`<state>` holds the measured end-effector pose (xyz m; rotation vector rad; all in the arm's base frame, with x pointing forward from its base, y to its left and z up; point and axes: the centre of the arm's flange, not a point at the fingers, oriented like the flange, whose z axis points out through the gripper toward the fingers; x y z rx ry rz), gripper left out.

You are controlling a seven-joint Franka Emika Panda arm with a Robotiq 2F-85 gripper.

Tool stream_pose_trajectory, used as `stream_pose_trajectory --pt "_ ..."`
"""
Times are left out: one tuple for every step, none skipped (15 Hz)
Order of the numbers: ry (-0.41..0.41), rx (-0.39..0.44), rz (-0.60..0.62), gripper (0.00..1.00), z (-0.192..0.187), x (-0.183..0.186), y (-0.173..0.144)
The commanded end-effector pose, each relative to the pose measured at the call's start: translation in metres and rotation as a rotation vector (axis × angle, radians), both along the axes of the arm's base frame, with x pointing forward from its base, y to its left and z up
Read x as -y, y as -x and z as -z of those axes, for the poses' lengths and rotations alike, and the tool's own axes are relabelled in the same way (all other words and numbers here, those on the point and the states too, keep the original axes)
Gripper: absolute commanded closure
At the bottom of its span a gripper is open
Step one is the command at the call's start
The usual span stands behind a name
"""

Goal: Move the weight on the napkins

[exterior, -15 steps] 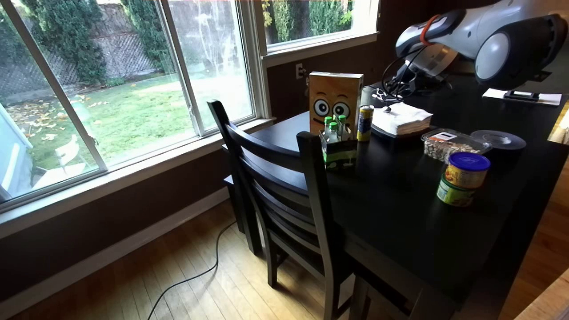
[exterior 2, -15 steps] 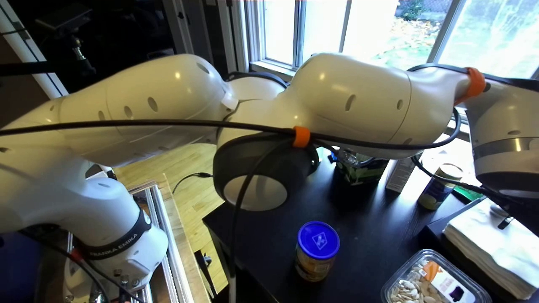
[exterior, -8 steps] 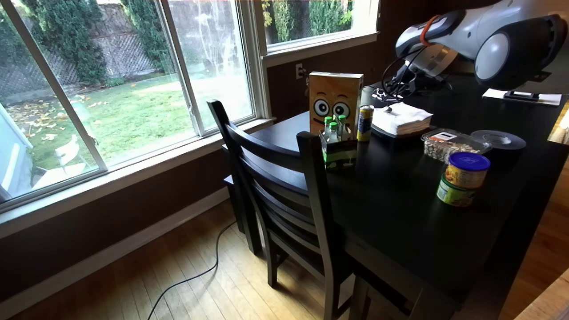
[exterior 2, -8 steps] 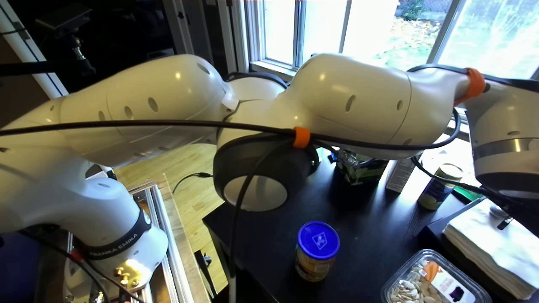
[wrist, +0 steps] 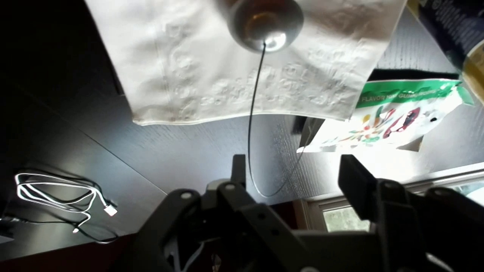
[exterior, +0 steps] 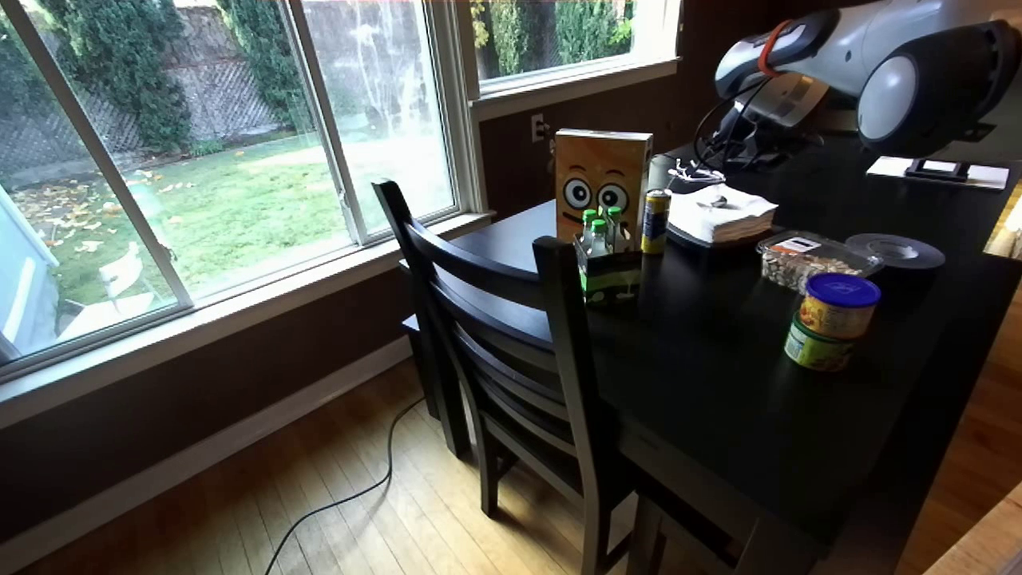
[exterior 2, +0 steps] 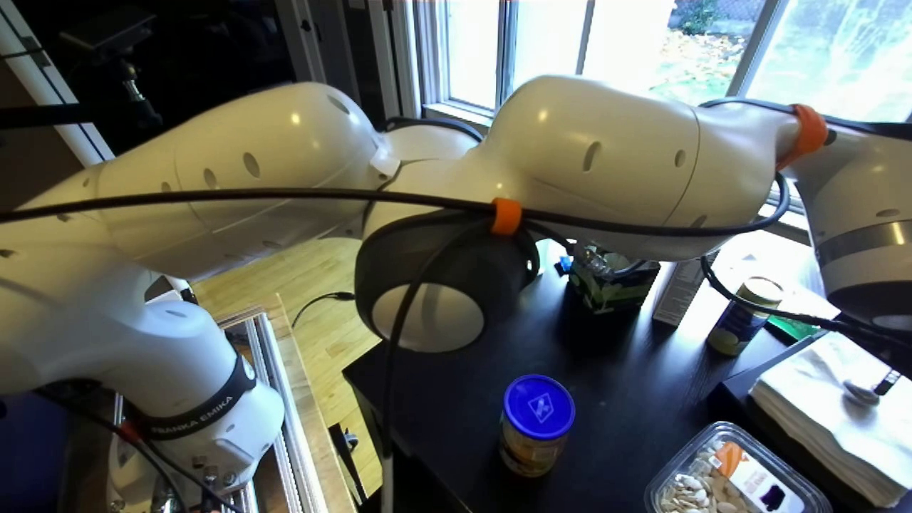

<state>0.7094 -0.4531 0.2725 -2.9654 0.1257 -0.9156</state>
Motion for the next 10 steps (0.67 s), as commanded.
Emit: stream_pose_trajectory --pt "0.062 -0.141 -0.046 0.03 -0.026 0.006 0.005" --pt "0.066 -0.187 -0.064 0.01 -0.03 0.008 0.009" --pt "0.066 -0.226 -0.08 0.0 -0.033 0.008 0.012" --pt "0.056 -0.27 -0.098 0.0 -0.037 0.009 0.016" --pt "0.034 -0.318 -0.119 0.0 -0.041 0.008 0.02" --pt "0.025 -0.364 -0.14 0.0 -0.044 0.007 0.024" --pt "0.009 -0.398 -0.163 0.0 -0.048 0.005 0.028" --pt "-0.005 -0.421 -0.178 0.0 -0.051 0.002 0.032" --pt "-0.009 -0.445 -0.182 0.0 -0.056 -0.002 0.035" --pt "0.016 -0.47 -0.158 0.0 -0.06 -0.007 0.036"
